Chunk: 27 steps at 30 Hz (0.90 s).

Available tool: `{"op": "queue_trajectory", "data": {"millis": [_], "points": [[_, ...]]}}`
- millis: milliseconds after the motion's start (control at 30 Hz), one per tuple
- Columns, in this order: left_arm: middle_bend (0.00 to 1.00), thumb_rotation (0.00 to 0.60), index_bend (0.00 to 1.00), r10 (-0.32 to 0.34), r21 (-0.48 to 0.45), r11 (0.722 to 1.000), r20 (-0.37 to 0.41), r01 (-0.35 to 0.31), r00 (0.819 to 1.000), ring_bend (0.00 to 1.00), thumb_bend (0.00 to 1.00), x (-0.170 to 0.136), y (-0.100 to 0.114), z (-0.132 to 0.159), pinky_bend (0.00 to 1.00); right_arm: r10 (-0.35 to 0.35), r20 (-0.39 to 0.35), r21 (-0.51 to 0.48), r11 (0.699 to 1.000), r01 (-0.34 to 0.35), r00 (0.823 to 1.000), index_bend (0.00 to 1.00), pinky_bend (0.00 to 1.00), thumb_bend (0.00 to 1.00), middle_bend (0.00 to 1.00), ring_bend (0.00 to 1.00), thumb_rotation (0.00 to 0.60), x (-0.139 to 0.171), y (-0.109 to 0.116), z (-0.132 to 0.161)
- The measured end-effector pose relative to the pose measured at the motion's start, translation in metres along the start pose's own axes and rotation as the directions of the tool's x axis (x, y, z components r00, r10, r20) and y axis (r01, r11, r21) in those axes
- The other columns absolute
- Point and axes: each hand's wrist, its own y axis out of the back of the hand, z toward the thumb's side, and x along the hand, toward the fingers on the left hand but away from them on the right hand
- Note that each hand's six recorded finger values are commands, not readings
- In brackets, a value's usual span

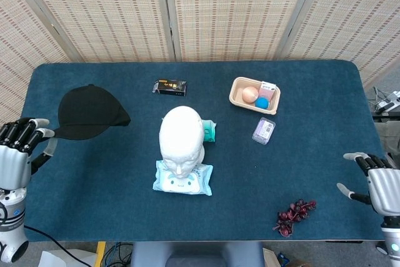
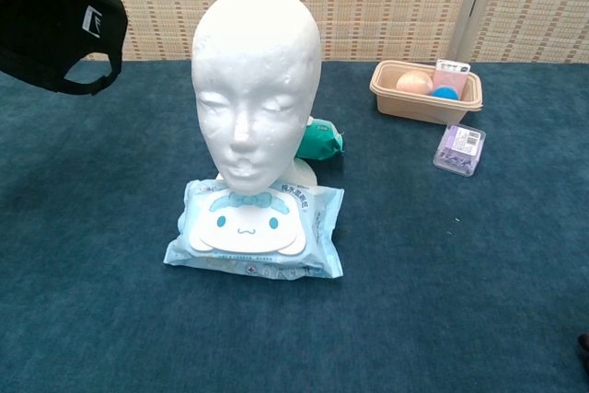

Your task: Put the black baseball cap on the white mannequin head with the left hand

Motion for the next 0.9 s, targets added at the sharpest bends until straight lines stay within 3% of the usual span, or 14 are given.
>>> {"op": "queue_trajectory", "data": {"millis": [900], "points": [[0.49, 0.600, 0.68, 0.129, -0.070, 0.989, 0.022, -0.127, 0.991, 0.39, 0.46, 0.044, 0.020, 0.031, 0.50, -0.004, 0.009, -0.004, 1.000, 0.004, 1.000, 0.33, 0.38, 0.09, 0.36, 0.31, 0.600, 0.002, 0.004, -0.002]]}}
